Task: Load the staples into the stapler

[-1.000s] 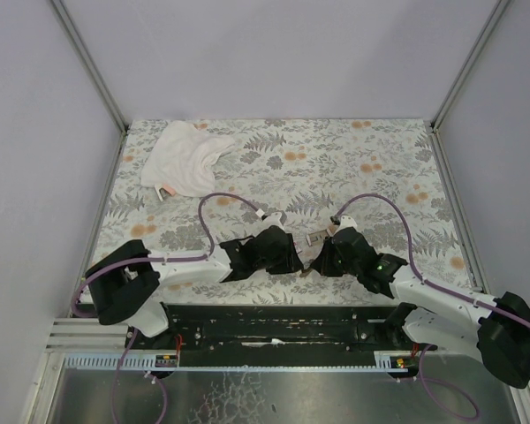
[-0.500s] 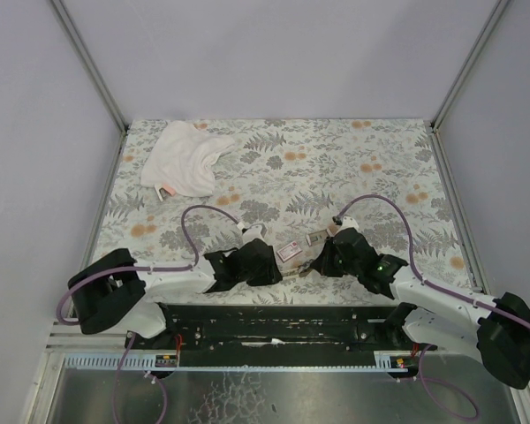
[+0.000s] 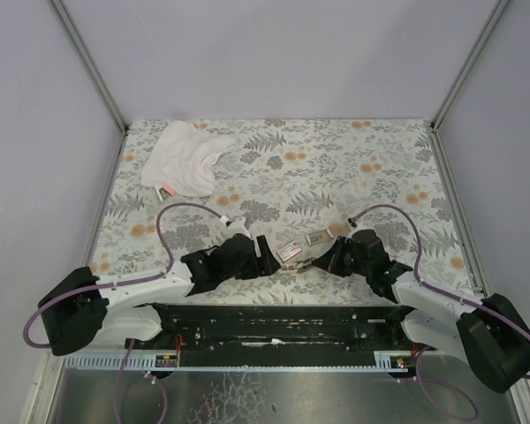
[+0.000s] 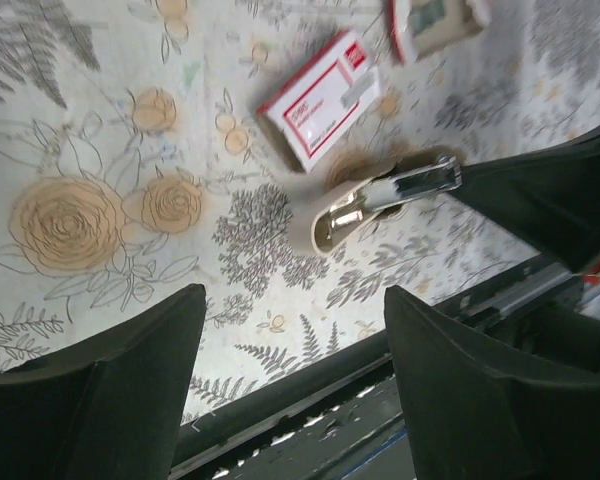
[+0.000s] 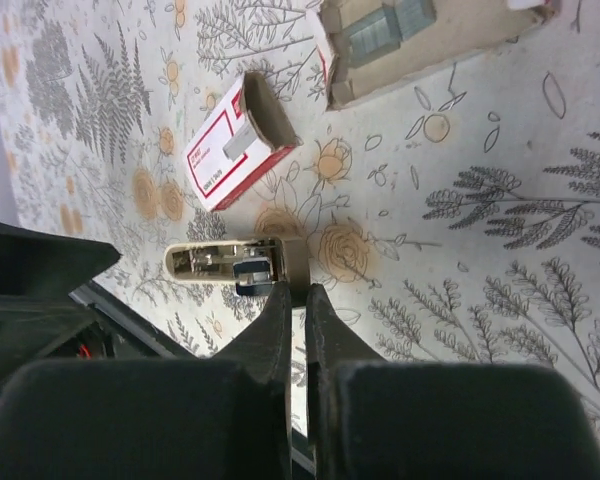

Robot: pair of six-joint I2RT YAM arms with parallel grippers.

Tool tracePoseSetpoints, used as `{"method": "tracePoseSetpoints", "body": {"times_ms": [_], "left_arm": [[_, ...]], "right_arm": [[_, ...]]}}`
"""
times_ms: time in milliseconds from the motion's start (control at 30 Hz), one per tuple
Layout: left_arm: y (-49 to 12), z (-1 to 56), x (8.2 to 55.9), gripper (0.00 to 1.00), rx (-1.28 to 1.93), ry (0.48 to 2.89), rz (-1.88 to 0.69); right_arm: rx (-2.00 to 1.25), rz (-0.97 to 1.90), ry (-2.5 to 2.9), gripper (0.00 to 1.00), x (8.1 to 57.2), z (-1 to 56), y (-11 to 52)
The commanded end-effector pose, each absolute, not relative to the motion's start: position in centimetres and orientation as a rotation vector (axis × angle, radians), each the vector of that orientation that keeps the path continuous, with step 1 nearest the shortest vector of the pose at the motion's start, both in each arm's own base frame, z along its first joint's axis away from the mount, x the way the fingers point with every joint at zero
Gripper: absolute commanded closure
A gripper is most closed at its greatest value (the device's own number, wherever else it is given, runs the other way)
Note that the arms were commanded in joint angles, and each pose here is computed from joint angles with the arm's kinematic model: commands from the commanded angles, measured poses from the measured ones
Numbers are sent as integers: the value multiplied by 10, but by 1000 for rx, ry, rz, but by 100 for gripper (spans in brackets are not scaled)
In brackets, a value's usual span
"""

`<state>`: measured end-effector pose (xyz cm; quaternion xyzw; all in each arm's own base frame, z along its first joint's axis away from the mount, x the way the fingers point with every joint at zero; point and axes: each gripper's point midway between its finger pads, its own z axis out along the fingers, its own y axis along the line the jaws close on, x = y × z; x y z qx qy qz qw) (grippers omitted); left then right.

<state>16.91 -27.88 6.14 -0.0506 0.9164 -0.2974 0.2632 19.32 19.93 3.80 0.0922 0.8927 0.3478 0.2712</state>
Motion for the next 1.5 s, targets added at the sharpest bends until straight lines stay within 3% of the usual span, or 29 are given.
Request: {"method": "tracePoseSetpoints", "body": {"times_ms": [0, 233, 433, 500, 567, 800, 1067, 1467], "left_arm": [[-271, 86, 186, 26, -149, 2400, -825], [-274, 105, 192, 23, -145, 2369, -908], [-265, 106, 197, 22, -160, 2361, -897], [-261, 105, 199, 22, -169, 2363, -885], [-257, 106, 201, 22, -172, 2360, -880], [-250, 106, 206, 22, -176, 2358, -872], [-241, 101, 215, 21, -210, 2358, -868], [-175, 134, 303, 0, -329, 2298, -617]], "right_arm": [[284, 1032, 2445, 91, 186, 22, 201], [350, 1001, 2499, 52, 181, 4, 194], [394, 911, 2487, 38, 182, 3, 180], [420, 868, 2475, 39, 183, 3, 173], [435, 842, 2463, 50, 184, 4, 169], [422, 799, 2485, 73, 182, 2, 164], [366, 712, 2466, 71, 190, 17, 156], [28, 464, 2385, 14, 225, 93, 140]]}}
